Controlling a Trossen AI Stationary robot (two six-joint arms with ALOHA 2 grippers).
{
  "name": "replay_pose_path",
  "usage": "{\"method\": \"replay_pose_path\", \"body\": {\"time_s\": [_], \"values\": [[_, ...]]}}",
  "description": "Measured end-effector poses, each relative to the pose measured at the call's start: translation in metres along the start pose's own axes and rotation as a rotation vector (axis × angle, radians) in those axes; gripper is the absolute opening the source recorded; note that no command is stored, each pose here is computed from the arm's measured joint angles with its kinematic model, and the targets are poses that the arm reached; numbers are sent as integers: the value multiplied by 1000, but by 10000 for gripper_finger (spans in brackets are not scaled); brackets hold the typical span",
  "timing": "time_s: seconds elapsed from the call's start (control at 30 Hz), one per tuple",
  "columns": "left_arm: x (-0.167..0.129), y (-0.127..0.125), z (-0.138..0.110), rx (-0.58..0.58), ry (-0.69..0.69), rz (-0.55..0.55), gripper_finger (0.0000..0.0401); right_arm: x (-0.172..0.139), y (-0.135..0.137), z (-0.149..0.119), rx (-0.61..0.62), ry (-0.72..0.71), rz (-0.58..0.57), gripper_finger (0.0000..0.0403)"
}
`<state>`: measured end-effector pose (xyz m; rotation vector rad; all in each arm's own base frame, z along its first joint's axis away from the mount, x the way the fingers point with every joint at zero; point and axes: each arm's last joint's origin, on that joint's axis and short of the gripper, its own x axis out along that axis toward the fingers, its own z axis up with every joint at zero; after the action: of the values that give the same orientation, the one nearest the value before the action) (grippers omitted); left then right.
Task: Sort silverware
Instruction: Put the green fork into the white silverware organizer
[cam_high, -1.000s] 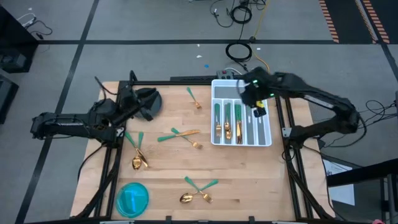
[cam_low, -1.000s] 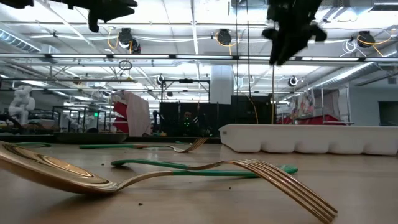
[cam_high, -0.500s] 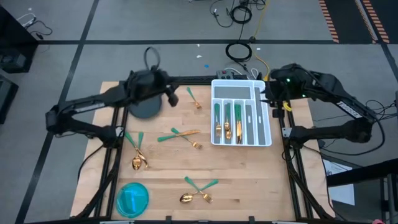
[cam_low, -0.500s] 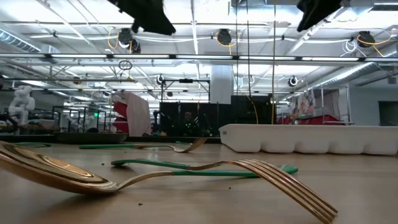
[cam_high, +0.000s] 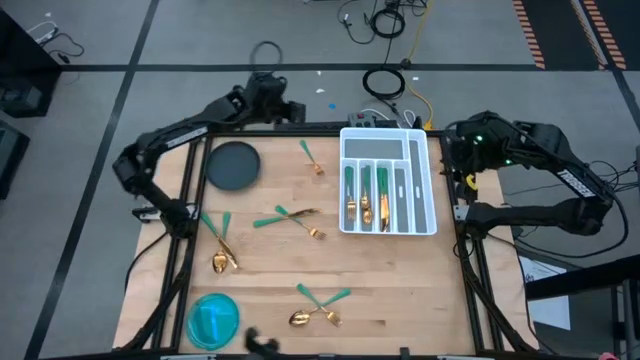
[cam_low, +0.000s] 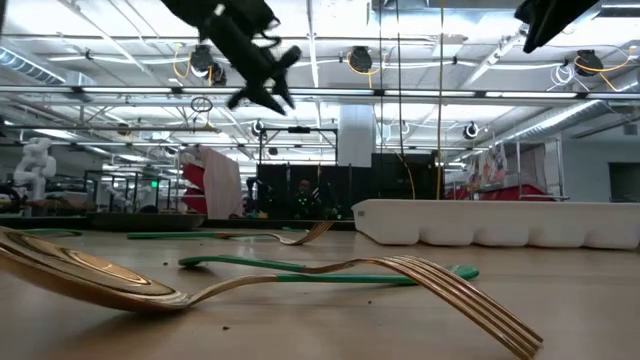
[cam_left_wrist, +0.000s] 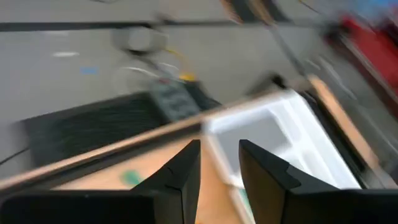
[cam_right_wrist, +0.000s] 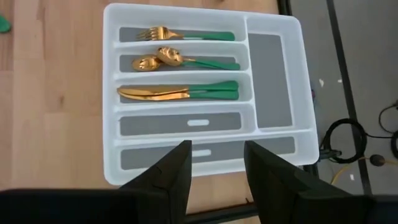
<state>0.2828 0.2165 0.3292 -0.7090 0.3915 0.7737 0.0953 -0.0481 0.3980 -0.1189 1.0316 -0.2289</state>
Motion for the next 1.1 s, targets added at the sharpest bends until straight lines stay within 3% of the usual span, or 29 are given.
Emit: {"method": "replay_pose_path", "body": {"time_s": [0.1, 0.37, 0.47, 0.67, 0.9, 1.1], "values": [[24, -2, -6, 188, 97, -112, 116, -6, 2, -6, -13, -19, -8, 137], [45, 3, -34, 1081, 363, -222, 116, -17, 8, -19, -13, -19, -7, 137], [45, 2, -38, 1289, 380, -266, 116, -18, 9, -22, 5, -17, -6, 137], [56, 7, -43, 1517, 400, -320, 116, -19, 9, -23, 11, -17, -5, 137], [98, 19, -70, 1628, 535, -391, 116, -18, 8, -20, 38, -25, -7, 137], [118, 18, -71, 1724, 552, -409, 116, -18, 8, -20, 44, -25, -7, 137]]}}
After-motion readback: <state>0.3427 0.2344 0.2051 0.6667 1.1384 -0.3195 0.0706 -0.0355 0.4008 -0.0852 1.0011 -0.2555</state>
